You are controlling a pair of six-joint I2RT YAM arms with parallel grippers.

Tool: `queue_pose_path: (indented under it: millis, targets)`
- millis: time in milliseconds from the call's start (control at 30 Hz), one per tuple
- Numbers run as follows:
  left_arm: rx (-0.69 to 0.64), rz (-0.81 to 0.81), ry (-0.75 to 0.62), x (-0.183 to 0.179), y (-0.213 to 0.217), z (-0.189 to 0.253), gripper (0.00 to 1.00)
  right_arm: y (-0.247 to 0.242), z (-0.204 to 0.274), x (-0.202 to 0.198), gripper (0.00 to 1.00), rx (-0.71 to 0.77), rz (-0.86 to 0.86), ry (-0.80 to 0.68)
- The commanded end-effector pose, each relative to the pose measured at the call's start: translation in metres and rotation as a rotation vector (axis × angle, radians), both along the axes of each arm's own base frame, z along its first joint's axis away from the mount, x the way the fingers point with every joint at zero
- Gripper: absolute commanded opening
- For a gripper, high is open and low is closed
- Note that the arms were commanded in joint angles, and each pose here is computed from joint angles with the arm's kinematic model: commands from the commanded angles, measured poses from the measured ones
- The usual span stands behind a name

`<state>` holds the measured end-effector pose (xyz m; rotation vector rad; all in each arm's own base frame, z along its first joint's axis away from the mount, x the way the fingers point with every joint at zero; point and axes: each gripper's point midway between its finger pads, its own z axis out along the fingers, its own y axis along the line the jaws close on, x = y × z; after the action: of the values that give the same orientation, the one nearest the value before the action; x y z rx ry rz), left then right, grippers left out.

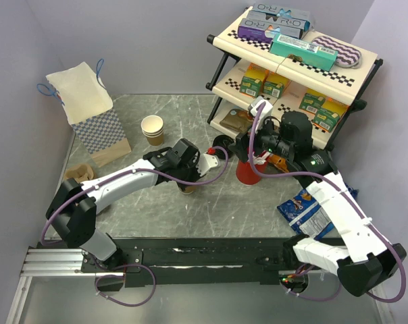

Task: Pack the takeout coffee

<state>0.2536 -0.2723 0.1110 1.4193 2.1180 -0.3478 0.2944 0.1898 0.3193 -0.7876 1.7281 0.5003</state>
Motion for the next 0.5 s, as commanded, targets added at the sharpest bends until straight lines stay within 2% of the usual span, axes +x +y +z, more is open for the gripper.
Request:
queue_pose_path:
  millis: [0, 133, 233, 267, 367, 400, 467]
  targets:
    - [-0.034, 0.003, -0.01, 0.001, -0.006, 0.006, 0.23, -0.003, 0.006, 0.01, 1.0, -0.038, -0.003, -0.064]
    - [-0.059, 0.025, -0.019, 0.002, -0.007, 0.016, 0.42, -0.005, 0.014, 0.031, 0.98, -0.086, -0.04, -0.083]
    - [-0.1, 0.042, -0.04, 0.003, -0.009, 0.033, 0.52, 0.0, 0.0, 0.06, 0.93, -0.152, -0.058, -0.024]
    - [-0.119, 0.055, -0.04, 0.004, -0.008, 0.041, 0.59, 0.001, -0.001, 0.067, 0.89, -0.163, -0.065, -0.015]
    - [-0.206, 0.143, -0.03, 0.012, 0.009, 0.066, 0.64, 0.015, -0.004, 0.089, 0.82, -0.202, -0.059, 0.041]
    - [-0.252, 0.217, -0.042, 0.024, 0.028, 0.079, 0.64, 0.021, 0.005, 0.093, 0.82, -0.2, -0.056, 0.03]
    - [-0.33, 0.314, -0.004, 0.029, 0.046, 0.088, 0.68, 0.037, -0.014, 0.098, 0.81, -0.253, -0.035, 0.068]
